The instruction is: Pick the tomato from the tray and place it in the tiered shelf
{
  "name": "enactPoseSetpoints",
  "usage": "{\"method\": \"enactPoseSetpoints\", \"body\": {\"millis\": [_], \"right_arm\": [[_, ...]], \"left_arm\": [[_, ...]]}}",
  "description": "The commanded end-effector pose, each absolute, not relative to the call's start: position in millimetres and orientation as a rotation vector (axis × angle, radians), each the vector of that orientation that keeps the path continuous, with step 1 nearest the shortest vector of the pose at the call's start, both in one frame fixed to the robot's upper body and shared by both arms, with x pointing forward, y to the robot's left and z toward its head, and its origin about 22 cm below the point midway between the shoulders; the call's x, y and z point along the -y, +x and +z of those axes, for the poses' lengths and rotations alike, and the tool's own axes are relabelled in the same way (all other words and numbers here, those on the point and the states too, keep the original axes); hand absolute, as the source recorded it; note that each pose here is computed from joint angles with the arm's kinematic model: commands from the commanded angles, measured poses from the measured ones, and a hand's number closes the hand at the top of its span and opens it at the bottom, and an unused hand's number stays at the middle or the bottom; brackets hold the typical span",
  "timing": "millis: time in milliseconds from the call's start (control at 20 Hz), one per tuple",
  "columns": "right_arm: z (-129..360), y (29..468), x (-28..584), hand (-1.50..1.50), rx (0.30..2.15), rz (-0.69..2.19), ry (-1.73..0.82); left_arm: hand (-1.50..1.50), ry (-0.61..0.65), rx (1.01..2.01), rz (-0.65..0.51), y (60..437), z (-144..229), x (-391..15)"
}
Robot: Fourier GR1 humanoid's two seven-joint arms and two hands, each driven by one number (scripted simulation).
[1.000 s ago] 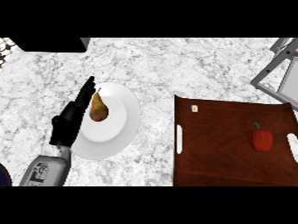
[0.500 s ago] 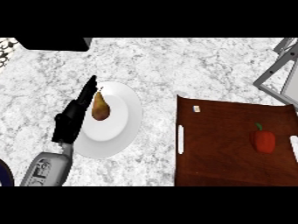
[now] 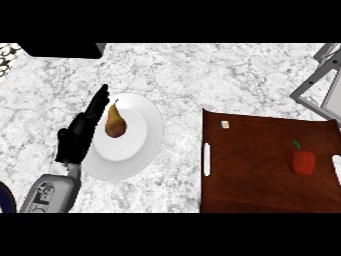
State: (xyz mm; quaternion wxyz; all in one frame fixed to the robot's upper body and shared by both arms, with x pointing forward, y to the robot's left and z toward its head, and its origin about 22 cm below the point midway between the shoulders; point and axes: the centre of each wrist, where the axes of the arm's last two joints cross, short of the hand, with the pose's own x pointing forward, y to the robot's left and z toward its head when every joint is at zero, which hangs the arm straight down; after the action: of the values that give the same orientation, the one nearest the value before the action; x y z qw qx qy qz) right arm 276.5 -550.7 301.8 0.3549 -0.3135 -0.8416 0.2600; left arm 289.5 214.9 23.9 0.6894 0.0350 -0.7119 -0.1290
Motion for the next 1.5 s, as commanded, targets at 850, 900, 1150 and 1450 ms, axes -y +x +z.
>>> {"method": "enactPoseSetpoints", "body": {"millis": [850,900,1150,1450], "right_arm": [[256.5,352.0,517.2,1.5,2.241,0.435,-0.395],[255.7,340.4,530.6,1.5,2.258,0.426,-0.413],[246.4,345.0,528.1,-1.5,2.054,0.422,-0.812],[246.2,330.2,546.7,-1.5,2.034,0.344,-0.75]], "left_arm": [[0.0,0.073,1.598,-0.283,294.8,36.4,-211.0],[0.0,0.078,1.598,-0.289,286.3,12.2,-215.5],[0.0,0.05,1.602,-0.309,294.8,28.8,-203.1],[0.0,0.059,1.607,-0.303,282.1,11.2,-211.6]]}}
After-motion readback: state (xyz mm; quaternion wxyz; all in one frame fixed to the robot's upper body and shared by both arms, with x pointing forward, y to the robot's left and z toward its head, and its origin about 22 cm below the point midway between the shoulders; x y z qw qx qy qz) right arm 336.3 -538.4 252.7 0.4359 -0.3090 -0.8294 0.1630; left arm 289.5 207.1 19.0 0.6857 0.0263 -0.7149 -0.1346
